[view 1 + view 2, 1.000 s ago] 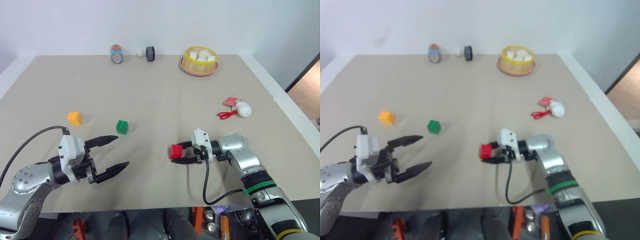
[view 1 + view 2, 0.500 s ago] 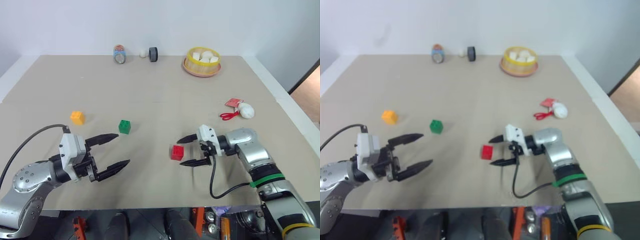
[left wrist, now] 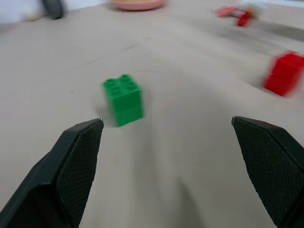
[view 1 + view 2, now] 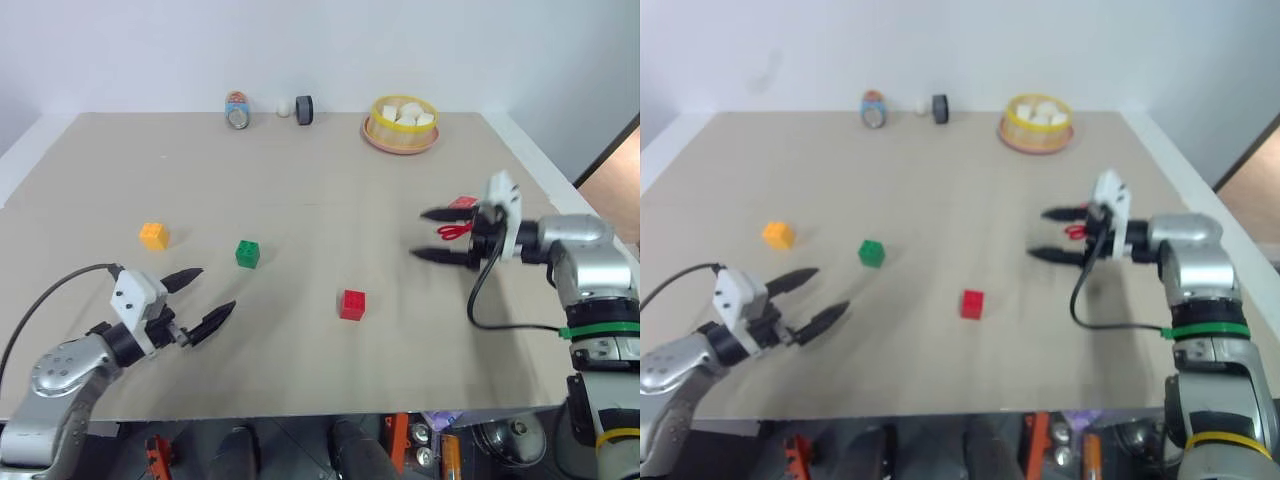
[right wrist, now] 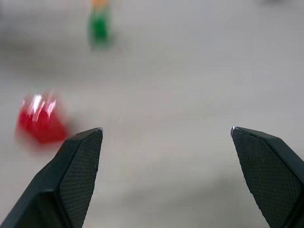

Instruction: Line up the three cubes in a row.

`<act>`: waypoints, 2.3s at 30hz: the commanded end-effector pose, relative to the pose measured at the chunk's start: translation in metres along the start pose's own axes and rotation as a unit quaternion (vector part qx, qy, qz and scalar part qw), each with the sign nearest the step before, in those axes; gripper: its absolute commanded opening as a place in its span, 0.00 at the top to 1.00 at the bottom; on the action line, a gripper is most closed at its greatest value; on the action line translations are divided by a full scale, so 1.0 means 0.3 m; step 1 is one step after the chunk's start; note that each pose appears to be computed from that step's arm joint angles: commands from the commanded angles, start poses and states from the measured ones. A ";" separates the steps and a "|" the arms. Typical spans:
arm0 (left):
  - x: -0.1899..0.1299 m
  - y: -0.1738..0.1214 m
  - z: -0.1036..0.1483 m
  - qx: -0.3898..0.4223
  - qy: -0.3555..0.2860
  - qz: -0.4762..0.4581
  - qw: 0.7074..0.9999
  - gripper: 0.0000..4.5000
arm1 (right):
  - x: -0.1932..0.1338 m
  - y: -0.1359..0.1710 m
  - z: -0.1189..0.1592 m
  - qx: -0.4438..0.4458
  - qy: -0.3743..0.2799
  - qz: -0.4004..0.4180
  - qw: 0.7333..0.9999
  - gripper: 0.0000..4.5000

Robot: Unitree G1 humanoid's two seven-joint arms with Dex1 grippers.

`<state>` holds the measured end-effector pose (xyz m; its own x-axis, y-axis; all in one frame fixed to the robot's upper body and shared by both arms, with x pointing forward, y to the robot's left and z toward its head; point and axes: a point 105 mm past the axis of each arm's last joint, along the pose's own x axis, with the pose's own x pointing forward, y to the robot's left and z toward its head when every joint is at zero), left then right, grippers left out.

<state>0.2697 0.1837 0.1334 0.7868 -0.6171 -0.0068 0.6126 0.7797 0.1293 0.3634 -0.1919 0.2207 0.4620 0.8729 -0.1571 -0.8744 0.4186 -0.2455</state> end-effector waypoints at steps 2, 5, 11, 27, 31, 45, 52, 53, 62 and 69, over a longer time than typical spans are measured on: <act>0.052 -0.011 -0.006 0.020 0.020 0.014 1.000 0.00 | 0.091 0.066 0.084 -0.007 -0.059 0.013 0.998 0.01; 0.082 -0.002 -0.008 0.020 0.031 0.038 0.999 0.00 | 0.143 0.122 0.094 -0.007 -0.068 0.031 0.997 0.01; 0.132 0.012 0.008 0.015 0.039 0.078 0.996 0.00 | 0.168 0.202 0.087 -0.002 -0.067 0.065 0.996 0.01; 0.242 0.008 -0.067 -0.021 0.093 0.102 0.990 0.00 | 0.161 0.220 0.086 0.002 -0.075 0.061 0.995 0.01; 0.273 0.025 -0.084 -0.036 0.102 0.114 0.988 0.00 | 0.156 0.209 0.077 0.004 -0.074 0.048 0.996 0.01; 0.322 0.043 -0.121 -0.043 0.118 0.120 0.985 0.41 | 0.145 0.206 0.060 0.009 -0.070 0.034 0.997 0.00; 0.338 0.047 -0.118 -0.038 0.116 0.120 0.985 0.72 | 0.147 0.202 0.063 0.008 -0.071 0.035 0.997 0.00; 0.340 0.048 -0.116 -0.037 0.115 0.121 0.985 0.72 | 0.148 0.202 0.063 0.008 -0.071 0.035 0.997 0.00; 0.296 0.066 0.019 0.062 0.031 0.049 0.996 0.72 | 0.143 0.201 0.067 0.008 -0.067 0.044 0.997 0.00; 0.183 -0.044 0.095 0.102 -0.050 -0.178 0.978 0.72 | 0.080 0.273 0.050 0.015 -0.033 0.113 0.993 0.00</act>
<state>0.3119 0.1376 0.1467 0.5794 -0.8143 -0.0351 0.7852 0.5461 0.2922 0.3100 -0.1337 0.1983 0.2792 0.9463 -0.1627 -0.9550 0.2560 -0.1501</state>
